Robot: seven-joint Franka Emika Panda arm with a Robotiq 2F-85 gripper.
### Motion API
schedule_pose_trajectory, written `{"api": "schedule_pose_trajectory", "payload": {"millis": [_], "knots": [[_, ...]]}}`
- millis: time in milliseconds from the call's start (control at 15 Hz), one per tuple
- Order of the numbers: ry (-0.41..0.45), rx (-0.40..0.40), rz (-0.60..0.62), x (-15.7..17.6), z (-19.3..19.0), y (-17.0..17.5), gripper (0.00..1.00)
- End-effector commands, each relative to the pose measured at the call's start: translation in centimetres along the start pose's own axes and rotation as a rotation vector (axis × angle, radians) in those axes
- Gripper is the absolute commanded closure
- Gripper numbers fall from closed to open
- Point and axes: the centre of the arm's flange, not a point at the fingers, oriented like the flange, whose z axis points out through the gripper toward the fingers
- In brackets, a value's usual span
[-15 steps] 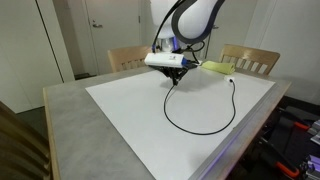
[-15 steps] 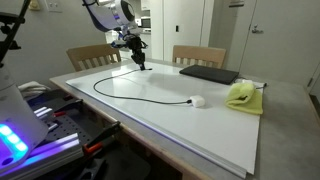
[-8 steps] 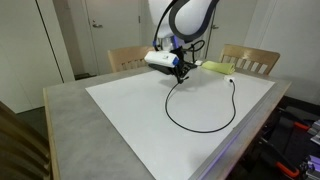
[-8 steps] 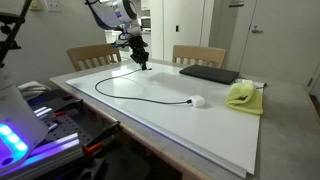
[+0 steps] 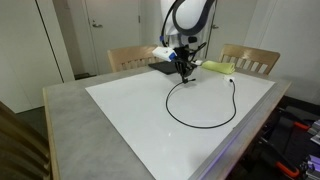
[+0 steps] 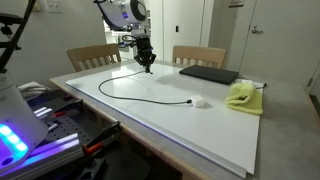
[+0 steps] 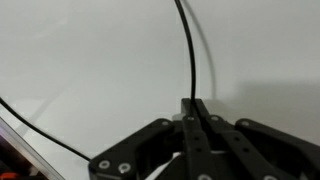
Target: Put the charging cable in circular form.
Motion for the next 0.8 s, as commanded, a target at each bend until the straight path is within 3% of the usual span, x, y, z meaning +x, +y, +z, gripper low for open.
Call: {"api": "schedule_pose_trajectory", "payload": {"millis": [0, 733], "knots": [[-0.099, -0.024, 0.147, 2.9, 0.5, 0.4, 0.99], [-0.204, -0.081, 0.683, 7.5, 1.9, 2.6, 0.99]]}}
